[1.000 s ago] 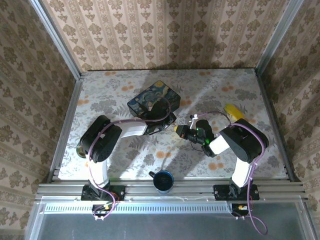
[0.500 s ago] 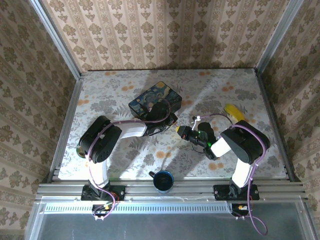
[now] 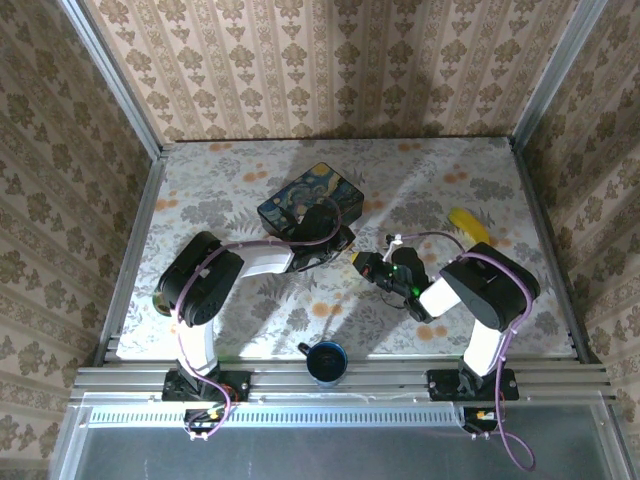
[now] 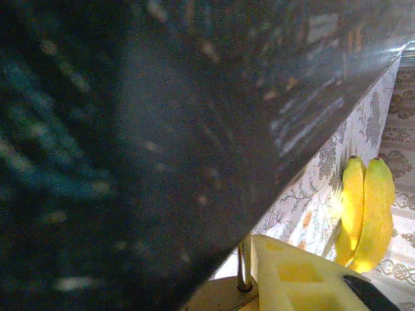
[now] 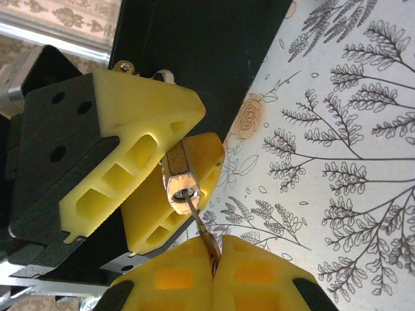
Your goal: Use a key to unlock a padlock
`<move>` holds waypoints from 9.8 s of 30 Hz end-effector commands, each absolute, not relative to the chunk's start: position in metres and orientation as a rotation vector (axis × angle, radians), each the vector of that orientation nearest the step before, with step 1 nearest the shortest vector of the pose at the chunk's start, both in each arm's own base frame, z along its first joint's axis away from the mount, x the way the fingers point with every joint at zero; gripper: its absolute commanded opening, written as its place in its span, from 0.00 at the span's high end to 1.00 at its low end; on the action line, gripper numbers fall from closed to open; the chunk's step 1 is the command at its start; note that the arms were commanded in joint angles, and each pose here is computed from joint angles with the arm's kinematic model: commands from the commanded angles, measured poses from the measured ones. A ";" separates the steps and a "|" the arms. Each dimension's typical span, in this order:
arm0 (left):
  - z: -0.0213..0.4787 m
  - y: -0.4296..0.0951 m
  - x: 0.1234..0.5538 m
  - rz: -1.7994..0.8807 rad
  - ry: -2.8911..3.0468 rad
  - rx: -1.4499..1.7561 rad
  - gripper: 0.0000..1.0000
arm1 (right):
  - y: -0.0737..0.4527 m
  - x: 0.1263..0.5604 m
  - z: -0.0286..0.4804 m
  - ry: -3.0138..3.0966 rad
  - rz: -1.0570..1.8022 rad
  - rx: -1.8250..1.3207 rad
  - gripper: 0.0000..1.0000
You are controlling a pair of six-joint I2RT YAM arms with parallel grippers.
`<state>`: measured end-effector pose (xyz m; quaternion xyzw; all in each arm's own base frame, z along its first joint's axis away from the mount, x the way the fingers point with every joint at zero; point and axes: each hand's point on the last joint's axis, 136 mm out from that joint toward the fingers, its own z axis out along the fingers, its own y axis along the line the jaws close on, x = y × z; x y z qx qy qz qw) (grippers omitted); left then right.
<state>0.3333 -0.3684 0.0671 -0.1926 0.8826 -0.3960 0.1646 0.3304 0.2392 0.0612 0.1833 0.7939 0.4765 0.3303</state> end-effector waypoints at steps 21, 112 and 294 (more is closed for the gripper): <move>0.102 -0.406 0.287 -1.275 2.619 -0.279 1.00 | 0.285 0.355 0.165 1.944 1.386 0.002 1.00; 0.070 -0.407 0.292 -1.245 2.599 -0.583 1.00 | 0.234 0.331 0.090 2.106 1.147 0.418 1.00; 0.083 -0.335 0.287 -1.282 2.622 -0.452 1.00 | 0.267 0.360 0.077 1.973 -0.044 -0.657 0.82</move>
